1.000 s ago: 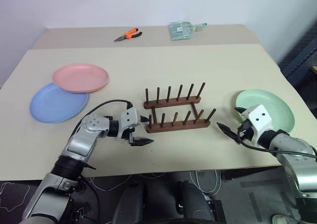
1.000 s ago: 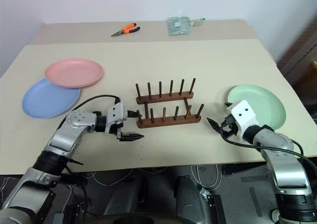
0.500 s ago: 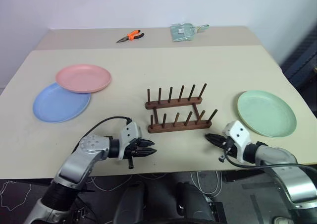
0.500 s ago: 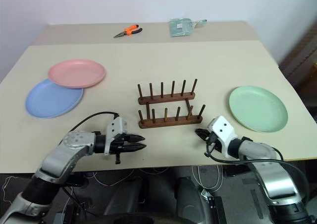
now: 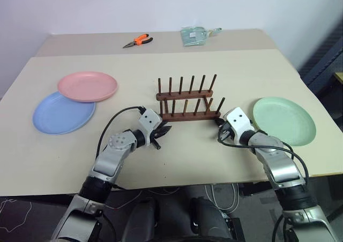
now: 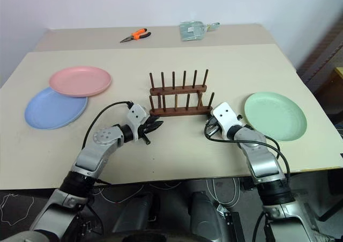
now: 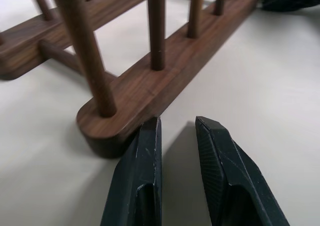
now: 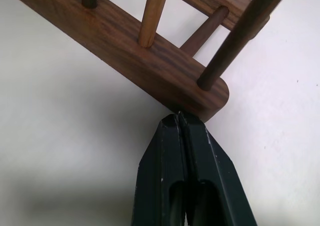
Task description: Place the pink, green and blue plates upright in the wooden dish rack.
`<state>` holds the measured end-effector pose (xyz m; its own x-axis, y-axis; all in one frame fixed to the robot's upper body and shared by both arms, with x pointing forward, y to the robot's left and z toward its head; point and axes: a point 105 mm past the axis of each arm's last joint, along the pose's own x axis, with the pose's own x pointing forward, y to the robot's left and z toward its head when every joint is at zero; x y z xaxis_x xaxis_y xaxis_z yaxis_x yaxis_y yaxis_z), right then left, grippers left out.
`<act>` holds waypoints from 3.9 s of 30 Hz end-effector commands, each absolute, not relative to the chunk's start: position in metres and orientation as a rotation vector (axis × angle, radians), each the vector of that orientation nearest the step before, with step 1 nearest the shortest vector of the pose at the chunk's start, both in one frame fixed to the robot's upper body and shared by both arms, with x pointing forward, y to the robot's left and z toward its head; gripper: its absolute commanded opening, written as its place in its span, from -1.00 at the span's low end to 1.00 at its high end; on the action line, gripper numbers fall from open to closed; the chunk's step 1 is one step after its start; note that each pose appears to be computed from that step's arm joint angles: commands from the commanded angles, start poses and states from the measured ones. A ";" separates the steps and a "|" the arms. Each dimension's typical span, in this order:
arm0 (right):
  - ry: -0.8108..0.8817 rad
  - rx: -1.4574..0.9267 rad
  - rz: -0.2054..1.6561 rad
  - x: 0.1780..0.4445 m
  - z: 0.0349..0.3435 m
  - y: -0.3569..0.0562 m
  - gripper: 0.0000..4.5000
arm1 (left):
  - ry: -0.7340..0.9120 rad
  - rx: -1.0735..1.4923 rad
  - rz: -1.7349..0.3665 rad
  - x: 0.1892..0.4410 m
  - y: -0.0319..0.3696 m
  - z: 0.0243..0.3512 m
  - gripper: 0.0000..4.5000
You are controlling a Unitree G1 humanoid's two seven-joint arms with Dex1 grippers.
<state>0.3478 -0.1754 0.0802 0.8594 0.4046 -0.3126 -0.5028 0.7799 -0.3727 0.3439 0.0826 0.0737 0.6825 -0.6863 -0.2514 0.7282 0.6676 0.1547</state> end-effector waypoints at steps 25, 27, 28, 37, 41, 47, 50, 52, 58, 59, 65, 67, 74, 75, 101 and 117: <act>-0.004 -0.424 1.089 0.279 0.163 -0.087 0.98 | -0.143 -0.585 0.529 0.353 0.333 0.188 1.00; -0.001 -0.431 1.083 0.279 0.161 -0.088 0.98 | -0.103 -0.663 0.518 0.355 0.332 0.180 1.00; -0.001 -0.433 1.080 0.279 0.161 -0.088 0.98 | -0.080 -0.685 0.501 0.358 0.330 0.176 1.00; -0.037 -0.449 1.026 0.282 0.163 -0.089 1.00 | 0.001 -0.866 0.334 0.387 0.313 0.169 0.49; -0.034 -0.404 1.023 0.282 0.169 -0.091 1.00 | -0.049 -0.914 0.321 0.389 0.315 0.177 -0.49; -0.083 -0.451 0.983 0.284 0.184 -0.098 1.00 | -0.202 -0.810 0.096 0.381 0.284 0.219 -0.96; -0.208 -0.527 0.934 0.291 0.209 -0.094 1.00 | -0.236 -0.746 -0.069 0.377 0.243 0.240 -0.96; -0.300 -0.581 0.894 0.299 0.228 -0.088 1.00 | -0.246 -0.675 -0.204 0.374 0.206 0.255 -0.96; -0.499 -0.927 0.769 0.321 0.253 -0.076 1.00 | -0.238 -0.570 -0.449 0.364 0.126 0.275 -0.96; -0.519 -1.015 0.761 0.324 0.250 -0.074 1.00 | -0.231 -0.576 -0.470 0.364 0.116 0.276 -0.96; -0.555 -1.294 0.621 0.348 0.239 -0.080 1.00 | -0.205 -0.618 -0.571 0.358 0.083 0.281 -0.96; -0.560 -1.324 0.577 0.354 0.240 -0.084 0.63 | -0.189 -0.620 -0.599 0.356 0.078 0.279 -1.00; -0.575 -1.385 0.516 0.357 0.236 -0.092 -0.94 | -0.113 -0.660 -0.622 0.355 0.077 0.261 -0.29; -0.578 -1.392 0.511 0.357 0.235 -0.092 -1.00 | -0.108 -0.675 -0.624 0.355 0.077 0.260 -0.05; -0.326 0.110 0.770 0.298 0.270 -0.135 -1.00 | -0.078 0.087 -1.015 0.287 0.102 0.170 0.60; -0.216 0.265 0.630 0.324 0.244 -0.166 -1.00 | -0.075 0.092 -1.140 0.266 0.070 0.167 0.60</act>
<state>0.3265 -0.1624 0.2390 0.7901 0.5514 0.2677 -0.6059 0.7689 0.2043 0.2715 0.0755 0.1603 0.4398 -0.8981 -0.0029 0.8955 0.4383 0.0774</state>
